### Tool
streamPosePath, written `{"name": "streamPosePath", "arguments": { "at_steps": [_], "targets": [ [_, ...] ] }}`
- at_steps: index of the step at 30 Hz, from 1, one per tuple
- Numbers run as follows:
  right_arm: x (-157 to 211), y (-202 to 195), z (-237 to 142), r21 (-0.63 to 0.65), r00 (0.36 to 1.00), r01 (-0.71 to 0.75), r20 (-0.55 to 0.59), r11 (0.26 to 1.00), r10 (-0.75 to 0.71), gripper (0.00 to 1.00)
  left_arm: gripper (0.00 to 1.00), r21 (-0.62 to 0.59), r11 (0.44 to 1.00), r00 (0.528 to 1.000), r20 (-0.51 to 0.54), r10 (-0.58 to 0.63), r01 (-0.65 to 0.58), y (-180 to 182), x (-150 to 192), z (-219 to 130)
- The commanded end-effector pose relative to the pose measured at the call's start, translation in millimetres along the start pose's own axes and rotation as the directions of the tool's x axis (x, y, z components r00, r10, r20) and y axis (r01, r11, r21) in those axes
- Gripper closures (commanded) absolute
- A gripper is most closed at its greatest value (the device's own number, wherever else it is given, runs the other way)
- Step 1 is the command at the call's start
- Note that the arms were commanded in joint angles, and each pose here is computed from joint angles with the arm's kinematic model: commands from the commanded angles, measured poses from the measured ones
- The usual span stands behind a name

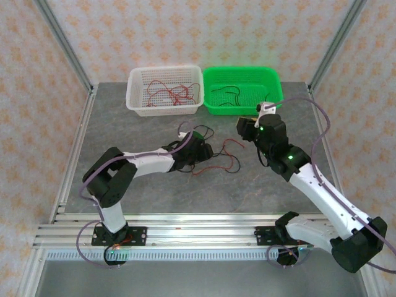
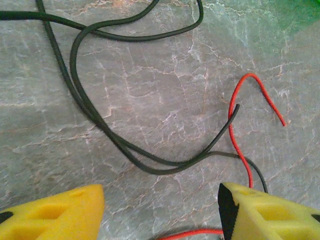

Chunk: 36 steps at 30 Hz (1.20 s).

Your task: Untangle the cables

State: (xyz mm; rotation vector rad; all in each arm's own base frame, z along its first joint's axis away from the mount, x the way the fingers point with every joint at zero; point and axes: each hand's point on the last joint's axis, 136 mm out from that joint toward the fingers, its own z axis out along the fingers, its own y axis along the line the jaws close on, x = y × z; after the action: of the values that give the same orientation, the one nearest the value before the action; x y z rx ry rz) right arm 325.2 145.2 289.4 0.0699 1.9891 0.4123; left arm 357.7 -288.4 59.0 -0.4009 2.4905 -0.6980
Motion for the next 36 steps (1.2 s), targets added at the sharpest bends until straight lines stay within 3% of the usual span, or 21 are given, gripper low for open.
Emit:
{"name": "streamPosePath", "arguments": {
  "at_steps": [1, 14, 19, 23, 32, 36],
  "targets": [
    [-1.2, -8.5, -7.8, 0.029, 1.0, -0.021, 0.016, 0.999, 0.021, 0.56, 0.4, 0.052, 0.998, 0.998, 0.043, -0.037, 0.035, -13.4, -15.6, 6.8],
    [11.2, -20.0, -19.4, 0.049, 0.999, -0.047, 0.009, 0.998, 0.046, 0.56, 0.53, 0.047, 0.998, 0.998, 0.051, -0.044, 0.042, -11.5, -32.2, 35.3],
    [16.7, -22.7, -22.6, 0.048, 0.998, -0.061, 0.003, 0.997, 0.061, 0.56, 0.74, 0.044, 0.999, 0.998, 0.05, -0.033, 0.031, -13.3, -35.3, 42.4],
    [23.4, -22.5, -25.1, 0.03, 0.997, -0.079, -0.008, 0.996, 0.08, 0.56, 1.0, 0.042, 0.999, 0.998, 0.048, -0.027, 0.025, -14.3, -37.9, 45.2],
    [57.0, -17.6, -20.4, -0.052, 0.983, -0.172, -0.067, 0.984, 0.169, 0.56, 1.0, 0.092, 0.995, 0.997, 0.066, 0.032, -0.038, -42.4, -54.1, 20.4],
    [72.7, -17.0, -13.5, -0.074, 0.969, -0.238, -0.089, 0.968, 0.231, 0.56, 1.0, 0.147, 0.985, 0.994, 0.079, 0.08, -0.091, -69.4, -64.8, -11.5]
  ]
}}
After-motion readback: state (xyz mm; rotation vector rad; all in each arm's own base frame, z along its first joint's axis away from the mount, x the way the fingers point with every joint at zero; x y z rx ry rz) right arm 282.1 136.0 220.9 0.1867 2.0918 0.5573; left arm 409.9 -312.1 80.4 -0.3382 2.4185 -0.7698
